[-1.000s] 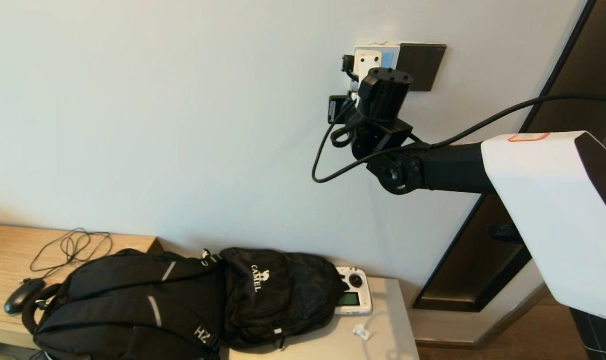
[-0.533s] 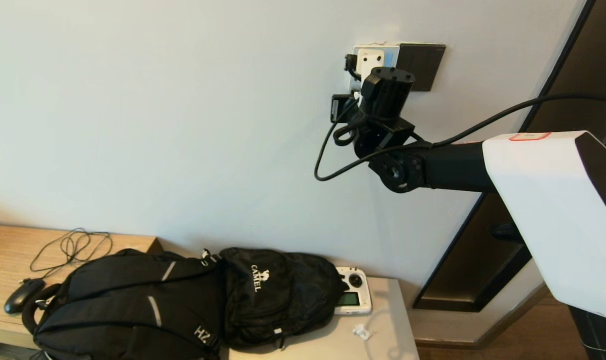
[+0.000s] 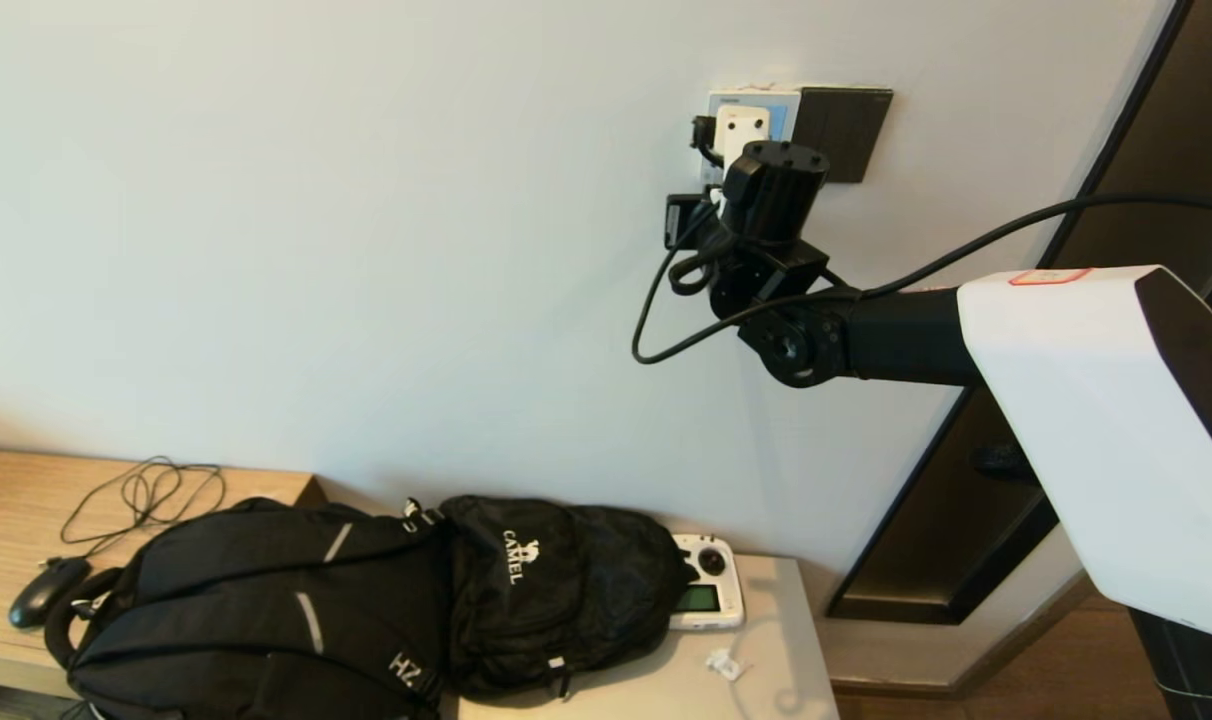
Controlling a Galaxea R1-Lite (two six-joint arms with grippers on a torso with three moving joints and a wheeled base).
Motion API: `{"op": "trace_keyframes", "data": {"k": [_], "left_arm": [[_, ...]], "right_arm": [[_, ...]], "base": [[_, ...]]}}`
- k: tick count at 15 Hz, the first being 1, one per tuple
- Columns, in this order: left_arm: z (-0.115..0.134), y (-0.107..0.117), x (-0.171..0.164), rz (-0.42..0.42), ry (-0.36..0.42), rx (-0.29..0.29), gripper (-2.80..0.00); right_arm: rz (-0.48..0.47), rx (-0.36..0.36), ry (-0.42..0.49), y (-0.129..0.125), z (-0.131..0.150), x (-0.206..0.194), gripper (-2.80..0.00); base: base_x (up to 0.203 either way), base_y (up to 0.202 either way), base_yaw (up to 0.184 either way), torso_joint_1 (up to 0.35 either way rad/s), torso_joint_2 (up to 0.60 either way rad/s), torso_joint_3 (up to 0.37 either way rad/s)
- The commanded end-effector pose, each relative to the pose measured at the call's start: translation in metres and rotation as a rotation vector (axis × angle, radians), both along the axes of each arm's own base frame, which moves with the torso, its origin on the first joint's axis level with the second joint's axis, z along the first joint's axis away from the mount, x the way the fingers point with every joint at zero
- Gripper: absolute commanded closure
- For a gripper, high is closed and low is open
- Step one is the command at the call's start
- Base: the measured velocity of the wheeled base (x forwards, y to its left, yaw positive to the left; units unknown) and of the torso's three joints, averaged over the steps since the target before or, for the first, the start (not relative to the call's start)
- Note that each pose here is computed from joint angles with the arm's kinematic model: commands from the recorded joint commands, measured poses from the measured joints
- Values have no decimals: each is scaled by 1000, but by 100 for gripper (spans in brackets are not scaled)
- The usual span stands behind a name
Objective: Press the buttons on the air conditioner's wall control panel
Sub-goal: Press the temperature increase button
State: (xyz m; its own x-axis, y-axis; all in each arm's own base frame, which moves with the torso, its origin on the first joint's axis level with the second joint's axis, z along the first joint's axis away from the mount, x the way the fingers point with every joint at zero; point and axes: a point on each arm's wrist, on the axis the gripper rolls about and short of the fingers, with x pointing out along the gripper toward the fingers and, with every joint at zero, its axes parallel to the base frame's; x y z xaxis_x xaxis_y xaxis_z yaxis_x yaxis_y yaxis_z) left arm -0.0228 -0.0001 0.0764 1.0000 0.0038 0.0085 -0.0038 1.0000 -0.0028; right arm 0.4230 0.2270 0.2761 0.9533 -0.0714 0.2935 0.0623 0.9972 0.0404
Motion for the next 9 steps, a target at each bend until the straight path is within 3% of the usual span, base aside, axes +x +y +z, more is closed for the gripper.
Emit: {"op": "trace_keyframes", "data": {"k": [1,9], "left_arm": [[0,0,0,1,-1,0,0],[0,0,0,1,-1,0,0]], "right_arm": [[-2,11,-17,2,3,-3,0],[22,-3,-9,21,-11,-6,0]], "base": [[0,0,0,0,0,0],[0,0,0,0,0,0]]}}
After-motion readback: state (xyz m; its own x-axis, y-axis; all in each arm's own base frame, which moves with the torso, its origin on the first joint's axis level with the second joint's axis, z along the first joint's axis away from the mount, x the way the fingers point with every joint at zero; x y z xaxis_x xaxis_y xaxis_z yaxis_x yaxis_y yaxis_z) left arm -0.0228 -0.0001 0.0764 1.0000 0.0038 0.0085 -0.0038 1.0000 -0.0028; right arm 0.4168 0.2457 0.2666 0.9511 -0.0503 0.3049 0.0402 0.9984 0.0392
